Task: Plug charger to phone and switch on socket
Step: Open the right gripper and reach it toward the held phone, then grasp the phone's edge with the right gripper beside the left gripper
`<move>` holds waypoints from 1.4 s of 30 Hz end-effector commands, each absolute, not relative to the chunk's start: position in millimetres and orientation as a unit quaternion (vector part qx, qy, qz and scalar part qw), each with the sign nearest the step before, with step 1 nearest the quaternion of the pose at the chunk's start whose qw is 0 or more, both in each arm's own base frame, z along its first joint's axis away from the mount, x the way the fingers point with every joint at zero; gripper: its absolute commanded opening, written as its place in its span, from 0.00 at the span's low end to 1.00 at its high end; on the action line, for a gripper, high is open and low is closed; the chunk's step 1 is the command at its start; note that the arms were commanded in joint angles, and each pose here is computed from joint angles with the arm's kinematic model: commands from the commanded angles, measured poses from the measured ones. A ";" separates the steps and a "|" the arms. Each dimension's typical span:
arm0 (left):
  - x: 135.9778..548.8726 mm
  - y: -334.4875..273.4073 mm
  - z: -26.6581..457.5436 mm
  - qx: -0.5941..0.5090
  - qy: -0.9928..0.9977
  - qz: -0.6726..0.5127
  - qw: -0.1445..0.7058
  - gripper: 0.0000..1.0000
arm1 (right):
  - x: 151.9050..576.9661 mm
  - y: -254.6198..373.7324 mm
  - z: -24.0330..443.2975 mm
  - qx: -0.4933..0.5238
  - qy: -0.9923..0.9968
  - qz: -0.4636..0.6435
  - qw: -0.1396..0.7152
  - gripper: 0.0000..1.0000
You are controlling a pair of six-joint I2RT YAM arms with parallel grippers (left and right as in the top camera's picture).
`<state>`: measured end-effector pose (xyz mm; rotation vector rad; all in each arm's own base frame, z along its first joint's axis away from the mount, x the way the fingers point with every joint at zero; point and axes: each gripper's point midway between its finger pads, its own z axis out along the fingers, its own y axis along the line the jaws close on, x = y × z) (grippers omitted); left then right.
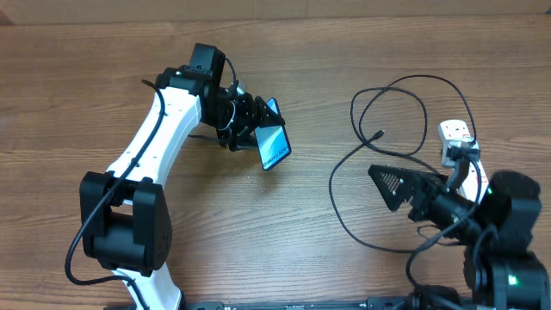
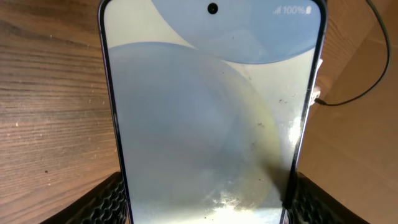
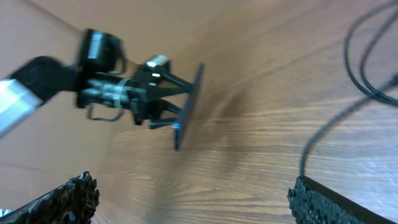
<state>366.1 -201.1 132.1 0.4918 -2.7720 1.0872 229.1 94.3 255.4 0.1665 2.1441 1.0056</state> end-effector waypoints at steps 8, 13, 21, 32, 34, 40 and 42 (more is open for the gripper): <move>377.9 -205.6 145.3 0.182 -0.906 0.380 0.053 0.47 | 266.4 139.3 202.0 0.022 0.888 0.361 0.283 1.00; 385.3 -206.3 146.7 0.199 -0.901 0.383 0.046 0.48 | 283.0 165.0 185.0 0.044 0.900 0.328 0.284 1.00; 390.6 -203.0 144.0 0.227 -0.899 0.371 0.042 0.49 | 313.2 212.9 198.0 0.043 0.871 0.340 0.353 1.00; 396.5 -203.6 145.5 0.249 -0.892 0.375 0.039 0.49 | 332.7 260.1 163.3 0.086 0.866 0.368 0.328 1.00; 396.7 -203.3 145.2 0.253 -0.892 0.373 0.040 0.50 | 337.7 265.9 160.2 0.087 0.862 0.372 0.333 1.00; 396.5 -203.3 145.2 0.253 -0.892 0.373 0.040 0.50 | 353.0 273.8 158.6 0.090 0.848 0.379 0.359 0.98; 396.5 -203.4 145.2 0.253 -0.892 0.374 0.041 0.50 | 355.9 275.9 158.8 0.089 0.845 0.383 0.363 0.91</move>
